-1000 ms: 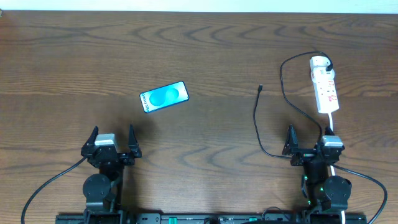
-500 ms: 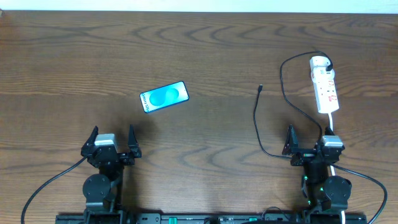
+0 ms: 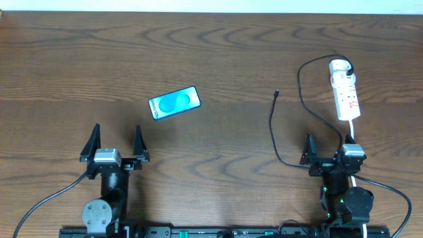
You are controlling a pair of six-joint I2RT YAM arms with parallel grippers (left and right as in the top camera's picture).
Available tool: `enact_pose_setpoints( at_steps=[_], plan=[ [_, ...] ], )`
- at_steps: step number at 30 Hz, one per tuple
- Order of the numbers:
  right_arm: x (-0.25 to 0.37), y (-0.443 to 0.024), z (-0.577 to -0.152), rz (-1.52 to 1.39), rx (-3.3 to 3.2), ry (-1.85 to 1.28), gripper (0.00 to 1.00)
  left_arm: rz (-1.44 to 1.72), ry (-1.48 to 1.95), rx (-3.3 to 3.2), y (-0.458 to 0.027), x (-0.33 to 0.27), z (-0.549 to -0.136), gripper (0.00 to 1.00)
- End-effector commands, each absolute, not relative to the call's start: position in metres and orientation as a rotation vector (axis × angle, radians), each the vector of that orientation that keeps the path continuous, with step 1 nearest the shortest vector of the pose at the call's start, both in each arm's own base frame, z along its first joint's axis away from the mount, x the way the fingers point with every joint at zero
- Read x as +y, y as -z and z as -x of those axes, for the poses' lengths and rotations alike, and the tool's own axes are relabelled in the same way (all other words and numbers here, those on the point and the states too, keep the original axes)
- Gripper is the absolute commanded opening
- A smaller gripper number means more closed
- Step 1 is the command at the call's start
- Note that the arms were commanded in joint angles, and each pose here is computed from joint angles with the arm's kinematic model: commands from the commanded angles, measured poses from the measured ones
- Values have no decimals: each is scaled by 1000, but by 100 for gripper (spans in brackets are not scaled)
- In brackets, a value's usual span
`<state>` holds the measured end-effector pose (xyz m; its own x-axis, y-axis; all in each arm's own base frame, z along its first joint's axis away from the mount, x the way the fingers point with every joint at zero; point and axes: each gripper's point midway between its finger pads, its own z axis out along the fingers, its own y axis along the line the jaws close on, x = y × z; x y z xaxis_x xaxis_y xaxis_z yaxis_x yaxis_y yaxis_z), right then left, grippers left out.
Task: Plug charger to phone and switch on socket
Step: 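Raise the left arm from rest toward the blue phone, then move the left gripper over the blue phone and descend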
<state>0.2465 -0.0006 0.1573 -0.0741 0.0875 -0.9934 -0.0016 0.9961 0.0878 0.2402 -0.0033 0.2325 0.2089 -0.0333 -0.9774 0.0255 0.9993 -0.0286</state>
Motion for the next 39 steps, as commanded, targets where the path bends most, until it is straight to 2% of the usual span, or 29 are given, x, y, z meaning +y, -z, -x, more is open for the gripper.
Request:
enact_pose_setpoints(
  at_steps=[1, 7, 15, 26, 32, 39],
  plan=[
    [3, -157, -246, -42, 1643, -78, 99, -5, 38, 1258, -277, -4, -227, 93],
    [3, -157, -246, -42, 1643, -78, 99, 51, 115, 1254, -323, -4, -230, 93],
    [3, -157, -246, -42, 1643, -78, 99, 93, 144, 1522, -361, -5, -284, 93],
    [3, -157, -246, -42, 1643, -78, 99, 21, 216, 2052, -338, -40, -348, 93],
    [3, -157, -246, -42, 1643, -78, 99, -335, 218, 2106, -318, -82, -341, 93],
    [3, -157, -246, -42, 1643, -78, 99, -359, 244, 2153, -307, -87, -334, 93]
  ],
)
